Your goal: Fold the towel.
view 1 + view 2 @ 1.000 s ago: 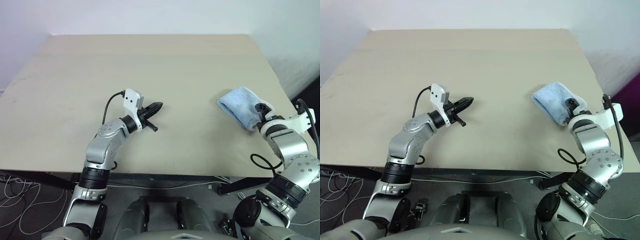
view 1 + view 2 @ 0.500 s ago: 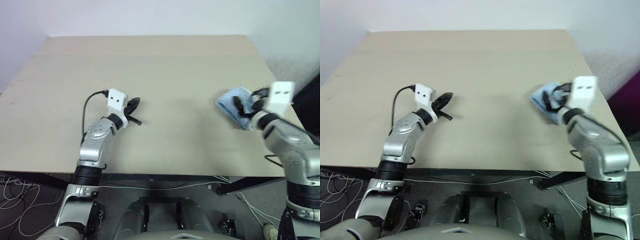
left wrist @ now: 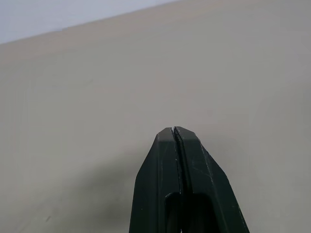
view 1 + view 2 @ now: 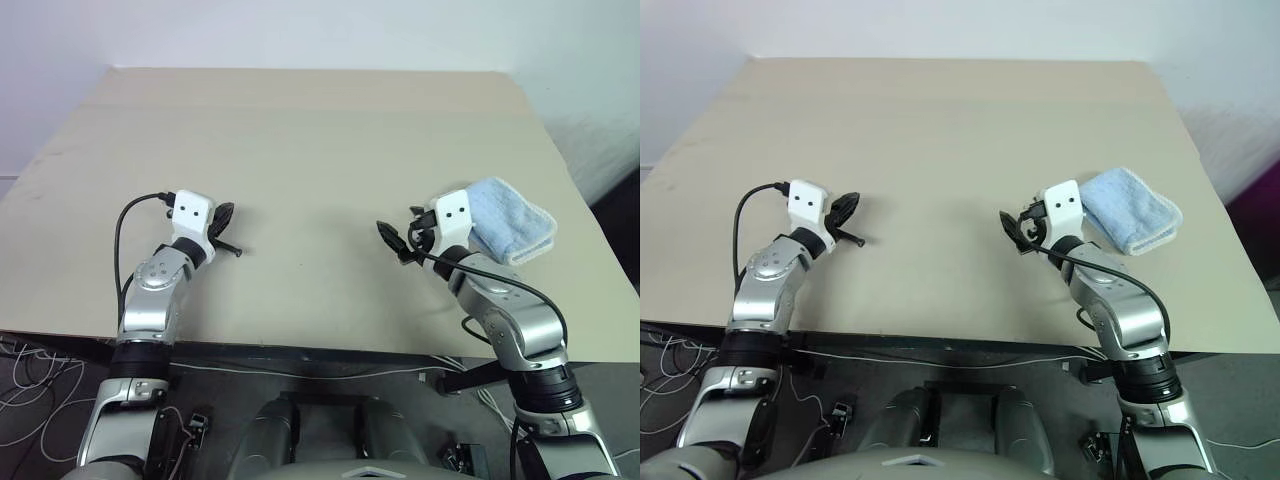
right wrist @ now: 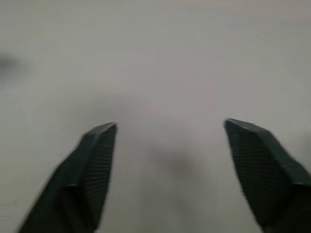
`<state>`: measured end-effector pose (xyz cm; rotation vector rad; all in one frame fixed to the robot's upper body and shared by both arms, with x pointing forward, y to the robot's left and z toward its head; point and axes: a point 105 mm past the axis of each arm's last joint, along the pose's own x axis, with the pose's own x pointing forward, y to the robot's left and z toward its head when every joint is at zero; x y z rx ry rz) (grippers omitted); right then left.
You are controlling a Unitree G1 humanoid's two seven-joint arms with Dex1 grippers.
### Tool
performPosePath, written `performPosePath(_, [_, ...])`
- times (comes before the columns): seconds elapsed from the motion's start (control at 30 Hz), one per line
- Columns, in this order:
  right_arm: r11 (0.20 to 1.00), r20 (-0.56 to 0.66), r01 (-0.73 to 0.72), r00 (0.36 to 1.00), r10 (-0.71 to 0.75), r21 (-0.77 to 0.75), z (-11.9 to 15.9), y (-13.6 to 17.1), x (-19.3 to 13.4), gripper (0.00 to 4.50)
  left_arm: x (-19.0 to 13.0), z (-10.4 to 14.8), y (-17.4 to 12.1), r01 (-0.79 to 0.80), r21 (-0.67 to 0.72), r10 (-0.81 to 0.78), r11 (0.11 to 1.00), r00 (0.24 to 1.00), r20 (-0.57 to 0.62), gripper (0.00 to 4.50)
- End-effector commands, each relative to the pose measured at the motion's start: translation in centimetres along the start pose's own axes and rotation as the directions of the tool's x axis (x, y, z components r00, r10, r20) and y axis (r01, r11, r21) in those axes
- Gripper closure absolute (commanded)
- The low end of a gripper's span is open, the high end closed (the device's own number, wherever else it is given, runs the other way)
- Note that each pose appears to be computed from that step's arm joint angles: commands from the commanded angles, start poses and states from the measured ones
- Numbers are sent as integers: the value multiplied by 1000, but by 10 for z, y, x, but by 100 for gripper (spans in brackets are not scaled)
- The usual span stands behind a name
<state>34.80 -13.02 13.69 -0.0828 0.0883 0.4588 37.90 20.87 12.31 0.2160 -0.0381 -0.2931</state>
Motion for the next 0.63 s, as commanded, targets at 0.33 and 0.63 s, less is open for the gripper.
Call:
performPosePath(0.33, [999, 49, -27, 998, 30, -47, 7, 12, 6, 449, -15, 21, 5, -18, -1, 18, 1000, 997, 73, 450])
performPosePath(0.63, [998, 9, 27, 1000, -26, -49, -9, 13, 2, 449, -15, 12, -16, 59, -2, -59, 998, 998, 16, 450])
